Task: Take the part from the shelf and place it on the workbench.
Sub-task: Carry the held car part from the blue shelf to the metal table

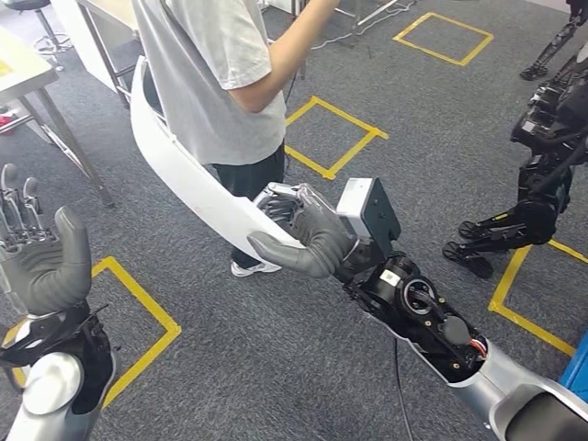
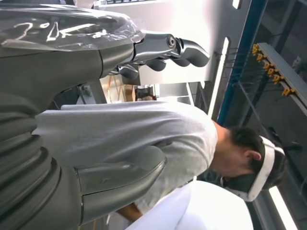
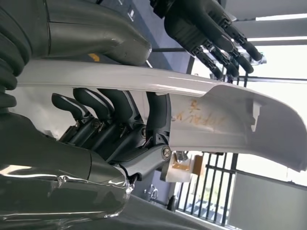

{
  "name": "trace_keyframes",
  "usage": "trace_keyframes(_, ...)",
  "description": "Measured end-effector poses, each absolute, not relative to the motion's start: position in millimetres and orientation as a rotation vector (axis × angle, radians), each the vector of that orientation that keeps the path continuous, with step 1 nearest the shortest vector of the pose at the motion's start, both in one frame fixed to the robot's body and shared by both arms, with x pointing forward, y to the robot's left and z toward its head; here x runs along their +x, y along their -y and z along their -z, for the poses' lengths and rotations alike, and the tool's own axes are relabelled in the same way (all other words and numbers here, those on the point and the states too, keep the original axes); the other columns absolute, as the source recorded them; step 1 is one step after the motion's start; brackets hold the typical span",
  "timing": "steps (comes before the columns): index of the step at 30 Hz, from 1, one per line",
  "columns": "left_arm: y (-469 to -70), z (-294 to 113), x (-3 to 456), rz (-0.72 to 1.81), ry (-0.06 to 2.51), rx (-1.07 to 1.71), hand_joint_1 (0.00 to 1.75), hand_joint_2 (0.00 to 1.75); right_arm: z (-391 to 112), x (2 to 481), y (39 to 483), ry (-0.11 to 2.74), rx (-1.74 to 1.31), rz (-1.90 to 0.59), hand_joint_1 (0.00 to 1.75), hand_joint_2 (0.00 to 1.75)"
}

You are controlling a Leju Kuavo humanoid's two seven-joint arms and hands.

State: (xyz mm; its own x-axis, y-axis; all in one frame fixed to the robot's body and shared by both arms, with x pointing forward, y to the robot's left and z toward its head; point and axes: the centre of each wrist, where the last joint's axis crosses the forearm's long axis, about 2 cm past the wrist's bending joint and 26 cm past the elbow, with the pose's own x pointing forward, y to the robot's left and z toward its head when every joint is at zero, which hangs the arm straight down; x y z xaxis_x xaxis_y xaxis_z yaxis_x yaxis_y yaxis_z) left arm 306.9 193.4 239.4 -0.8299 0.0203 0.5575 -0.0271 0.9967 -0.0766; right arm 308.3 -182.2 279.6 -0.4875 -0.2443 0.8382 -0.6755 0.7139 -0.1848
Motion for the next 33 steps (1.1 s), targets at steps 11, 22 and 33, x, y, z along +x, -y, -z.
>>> trace_keyframes(11,-193,-233,310,-0.091,2.521,0.009,0.0,1.75,-276,308,183,2.049,0.696,-0.635,1.75,1.75)
trace_keyframes(22,-194,-229,310,-0.079,2.509,0.019,0.0,1.75,-275,307,183,2.05,0.694,-0.628,1.75,1.75)
trace_keyframes(33,-194,-230,311,-0.076,2.511,0.022,0.0,1.75,-274,307,184,2.05,0.69,-0.619,1.75,1.75)
